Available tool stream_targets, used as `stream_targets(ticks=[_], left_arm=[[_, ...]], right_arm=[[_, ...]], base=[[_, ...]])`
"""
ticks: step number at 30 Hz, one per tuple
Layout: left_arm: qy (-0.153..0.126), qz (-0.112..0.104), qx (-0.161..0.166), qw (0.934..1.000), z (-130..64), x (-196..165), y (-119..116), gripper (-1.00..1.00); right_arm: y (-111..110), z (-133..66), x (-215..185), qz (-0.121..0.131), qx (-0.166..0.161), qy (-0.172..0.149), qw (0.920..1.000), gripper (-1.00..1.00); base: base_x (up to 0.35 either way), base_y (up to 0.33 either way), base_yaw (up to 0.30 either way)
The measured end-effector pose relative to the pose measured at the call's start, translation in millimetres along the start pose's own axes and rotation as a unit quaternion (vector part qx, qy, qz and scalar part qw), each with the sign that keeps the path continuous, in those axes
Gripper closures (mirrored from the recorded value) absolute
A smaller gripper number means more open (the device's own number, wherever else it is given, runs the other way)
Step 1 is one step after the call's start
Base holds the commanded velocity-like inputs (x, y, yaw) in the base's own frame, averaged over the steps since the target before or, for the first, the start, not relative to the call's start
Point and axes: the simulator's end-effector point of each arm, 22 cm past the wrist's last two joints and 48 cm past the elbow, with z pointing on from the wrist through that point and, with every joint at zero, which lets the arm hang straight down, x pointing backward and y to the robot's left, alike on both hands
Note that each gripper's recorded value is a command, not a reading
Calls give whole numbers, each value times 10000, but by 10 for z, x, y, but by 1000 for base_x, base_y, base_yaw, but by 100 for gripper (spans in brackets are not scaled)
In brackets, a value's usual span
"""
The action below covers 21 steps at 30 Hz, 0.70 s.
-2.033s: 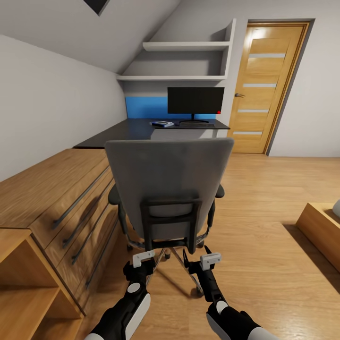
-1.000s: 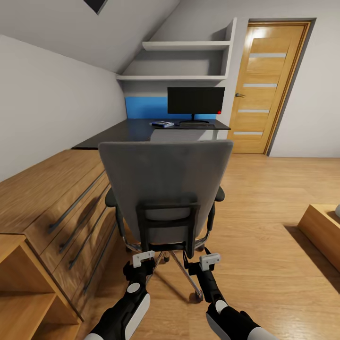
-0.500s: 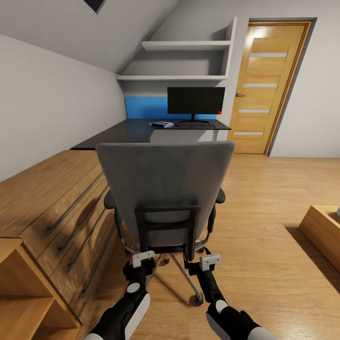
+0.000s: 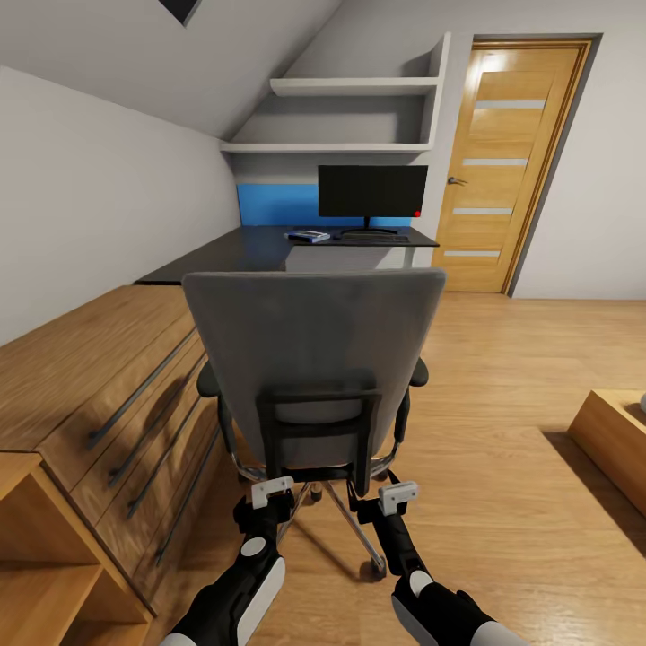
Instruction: In the bedroom, organize the workspace by keeping the computer under the desk, ensuring the monitor is on the desk, placing the keyboard on the desk next to the monitor, placing the mouse on the desk next to the keyboard, moving the folder from the swivel chair onto the desk next to the mouse, stacking the notebook on top of the folder with the pen on top of the notebook, and positioning the swivel chair next to the desk.
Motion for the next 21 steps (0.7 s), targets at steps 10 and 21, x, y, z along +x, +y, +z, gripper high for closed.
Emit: stream_targets(ticks=[10, 21], left_arm=[[2, -1, 0, 10000, 0, 1, 0, -100], [0, 4, -1, 10000, 1, 0, 4, -100]], right_arm=[[-11, -1, 8, 16, 23, 12, 10000, -100], [99, 18, -4, 156, 69, 40, 9998, -100]], base=[[0, 0, 0], [0, 0, 0]])
